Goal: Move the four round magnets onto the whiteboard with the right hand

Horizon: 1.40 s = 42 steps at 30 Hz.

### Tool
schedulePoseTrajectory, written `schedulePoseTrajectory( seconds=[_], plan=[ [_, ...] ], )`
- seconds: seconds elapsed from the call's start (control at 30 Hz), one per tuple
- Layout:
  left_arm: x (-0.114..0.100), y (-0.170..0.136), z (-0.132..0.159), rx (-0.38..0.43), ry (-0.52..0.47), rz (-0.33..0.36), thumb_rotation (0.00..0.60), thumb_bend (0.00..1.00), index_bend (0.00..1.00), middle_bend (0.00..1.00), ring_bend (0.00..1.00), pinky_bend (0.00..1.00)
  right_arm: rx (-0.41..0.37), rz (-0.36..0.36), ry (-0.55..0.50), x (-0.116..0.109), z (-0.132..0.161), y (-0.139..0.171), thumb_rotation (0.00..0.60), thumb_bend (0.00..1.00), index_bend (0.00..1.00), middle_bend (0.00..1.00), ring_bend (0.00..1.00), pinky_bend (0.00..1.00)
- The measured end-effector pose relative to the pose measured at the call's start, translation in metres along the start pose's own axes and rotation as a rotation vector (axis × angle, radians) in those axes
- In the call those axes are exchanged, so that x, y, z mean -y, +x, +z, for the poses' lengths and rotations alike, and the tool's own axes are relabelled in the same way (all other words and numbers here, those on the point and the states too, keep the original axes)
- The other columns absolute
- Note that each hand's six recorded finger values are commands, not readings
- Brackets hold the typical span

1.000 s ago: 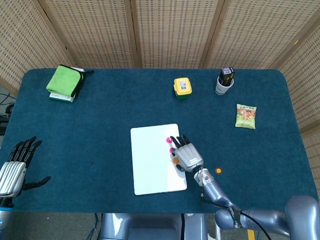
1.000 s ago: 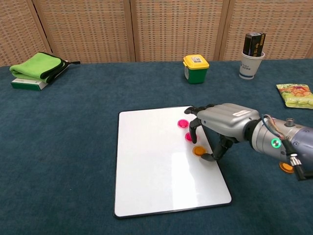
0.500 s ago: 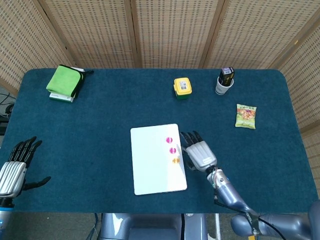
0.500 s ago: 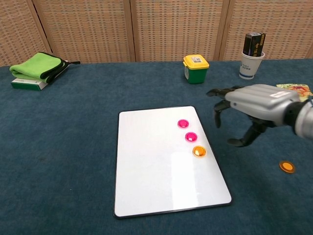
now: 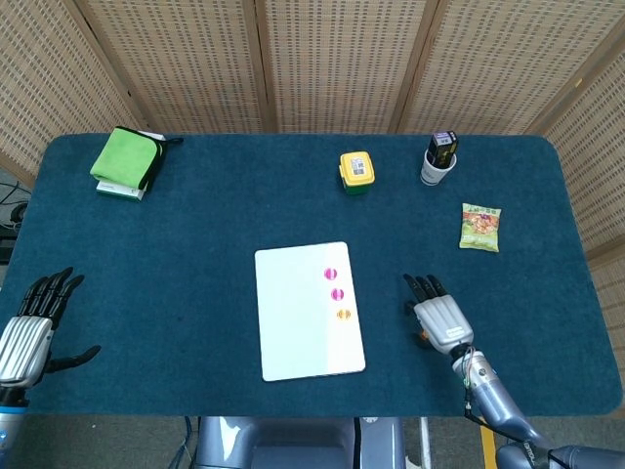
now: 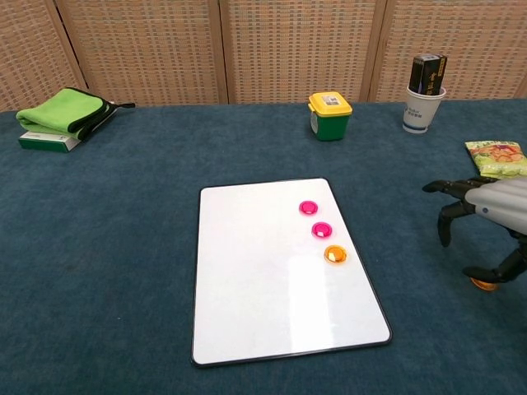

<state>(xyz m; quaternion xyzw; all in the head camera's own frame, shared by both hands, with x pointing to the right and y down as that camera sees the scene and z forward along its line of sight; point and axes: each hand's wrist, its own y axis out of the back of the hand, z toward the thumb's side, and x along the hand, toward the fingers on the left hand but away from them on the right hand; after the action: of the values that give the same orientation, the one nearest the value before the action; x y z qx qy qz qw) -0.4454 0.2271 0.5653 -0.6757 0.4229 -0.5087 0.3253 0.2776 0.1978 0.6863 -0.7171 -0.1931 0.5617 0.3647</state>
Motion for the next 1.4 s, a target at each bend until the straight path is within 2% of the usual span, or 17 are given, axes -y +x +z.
schedulePoseTrajectory(
  seconds=[0.33,0.63,1.03,1.2,1.4],
  plan=[
    [0.001,0.0,-0.001,-0.006,0.005,-0.005,0.6,0.0,0.0,0.0,0.0,0.0,0.014,0.001,0.0,0.018,-0.02,0.013,0.6,0.36,0.39,0.0,0.0,0.0],
    [0.001,0.001,-0.001,-0.009,0.006,-0.003,0.6,0.0,0.0,0.0,0.0,0.0,0.01,0.006,-0.023,0.032,-0.023,0.012,0.6,0.36,0.39,0.0,0.0,0.0],
    [0.001,0.001,-0.001,-0.01,0.01,-0.002,0.6,0.0,0.0,0.0,0.0,0.0,0.028,0.014,-0.035,0.037,-0.03,0.009,0.6,0.38,0.39,0.0,0.0,0.0],
    [0.001,0.001,-0.001,-0.011,0.012,-0.001,0.6,0.0,0.0,0.0,0.0,0.0,0.026,0.015,-0.036,0.038,-0.029,0.008,0.6,0.39,0.5,0.0,0.0,0.0],
    [0.001,0.001,-0.001,-0.011,0.014,0.001,0.6,0.0,0.0,0.0,0.0,0.0,0.021,0.013,-0.047,0.036,-0.026,0.007,0.6,0.4,0.53,0.0,0.0,0.0]
  ],
)
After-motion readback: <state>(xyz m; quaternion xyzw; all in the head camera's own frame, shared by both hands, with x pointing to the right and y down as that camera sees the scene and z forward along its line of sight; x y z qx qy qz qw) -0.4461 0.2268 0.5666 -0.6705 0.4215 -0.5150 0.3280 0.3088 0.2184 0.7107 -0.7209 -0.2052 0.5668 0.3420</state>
